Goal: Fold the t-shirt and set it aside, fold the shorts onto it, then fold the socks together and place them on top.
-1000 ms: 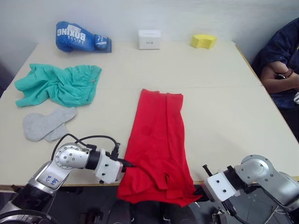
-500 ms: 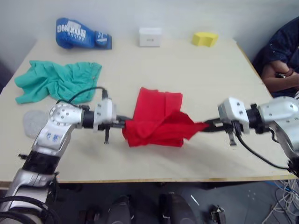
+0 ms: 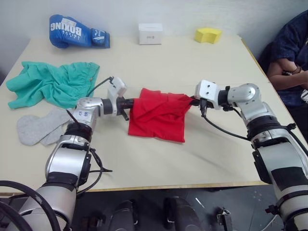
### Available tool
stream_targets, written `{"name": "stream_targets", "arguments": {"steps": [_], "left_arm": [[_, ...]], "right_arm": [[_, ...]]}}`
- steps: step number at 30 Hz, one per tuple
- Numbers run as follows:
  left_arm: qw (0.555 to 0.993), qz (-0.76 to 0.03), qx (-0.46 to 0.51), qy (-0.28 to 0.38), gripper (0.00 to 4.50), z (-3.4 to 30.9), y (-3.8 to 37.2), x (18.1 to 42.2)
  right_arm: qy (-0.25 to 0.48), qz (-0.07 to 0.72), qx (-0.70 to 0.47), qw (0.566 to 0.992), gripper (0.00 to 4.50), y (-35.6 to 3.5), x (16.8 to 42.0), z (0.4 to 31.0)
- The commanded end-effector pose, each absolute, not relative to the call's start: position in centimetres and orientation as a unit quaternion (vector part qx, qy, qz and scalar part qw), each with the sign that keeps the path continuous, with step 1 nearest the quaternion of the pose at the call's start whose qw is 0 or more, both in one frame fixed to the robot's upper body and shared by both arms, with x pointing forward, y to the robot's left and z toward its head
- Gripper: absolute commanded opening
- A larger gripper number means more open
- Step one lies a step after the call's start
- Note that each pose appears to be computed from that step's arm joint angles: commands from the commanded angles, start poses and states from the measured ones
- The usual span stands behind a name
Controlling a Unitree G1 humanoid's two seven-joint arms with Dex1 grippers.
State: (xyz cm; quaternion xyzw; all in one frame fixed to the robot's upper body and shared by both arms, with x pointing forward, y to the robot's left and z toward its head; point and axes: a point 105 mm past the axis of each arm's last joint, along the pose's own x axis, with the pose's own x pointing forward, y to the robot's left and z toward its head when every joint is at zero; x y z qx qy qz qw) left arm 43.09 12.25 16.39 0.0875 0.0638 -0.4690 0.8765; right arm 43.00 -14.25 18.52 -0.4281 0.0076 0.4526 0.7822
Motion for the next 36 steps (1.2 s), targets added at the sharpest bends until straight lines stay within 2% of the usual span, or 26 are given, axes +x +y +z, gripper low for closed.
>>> {"name": "stream_targets", "arguments": {"steps": [1,7,12,13,16,21,26,27,30,36], "left_arm": [[0.894,-0.436,0.092,0.038,0.02,18.2,12.6,44.1],[0.918,-0.392,0.053,0.041,0.02,18.3,13.3,44.9],[0.918,-0.387,0.042,0.075,0.02,16.9,13.1,44.9],[0.920,-0.381,0.040,0.079,0.49,16.8,13.1,45.0],[0.930,-0.357,0.034,0.081,1.22,16.8,13.4,45.4],[0.952,-0.294,-0.023,0.086,2.83,16.8,14.3,46.2],[0.952,-0.250,-0.152,0.095,4.47,17.8,13.9,47.0],[0.949,-0.240,-0.176,0.101,4.50,17.8,13.8,47.1],[0.939,-0.209,-0.234,0.137,4.50,17.4,13.2,47.3],[0.925,-0.175,-0.281,0.186,4.50,16.5,13.2,47.1]], "right_arm": [[-0.028,0.419,-0.439,0.794,0.00,-14.3,43.7,20.2],[-0.036,0.398,-0.440,0.804,0.00,-13.7,44.4,20.5],[-0.001,0.395,-0.392,0.831,0.00,-13.4,44.8,19.0],[0.003,0.396,-0.366,0.842,0.00,-13.3,44.8,19.0],[-0.005,0.374,-0.298,0.878,0.75,-13.4,45.3,19.5],[-0.017,0.315,-0.213,0.925,2.48,-14.5,46.2,20.1],[0.009,0.247,-0.092,0.965,4.28,-16.9,46.8,19.2],[0.015,0.234,-0.075,0.969,4.44,-17.3,46.9,19.0],[0.030,0.202,-0.065,0.977,4.44,-18.5,46.9,18.0],[-0.009,0.188,-0.040,0.981,4.44,-19.7,46.5,18.9]]}}
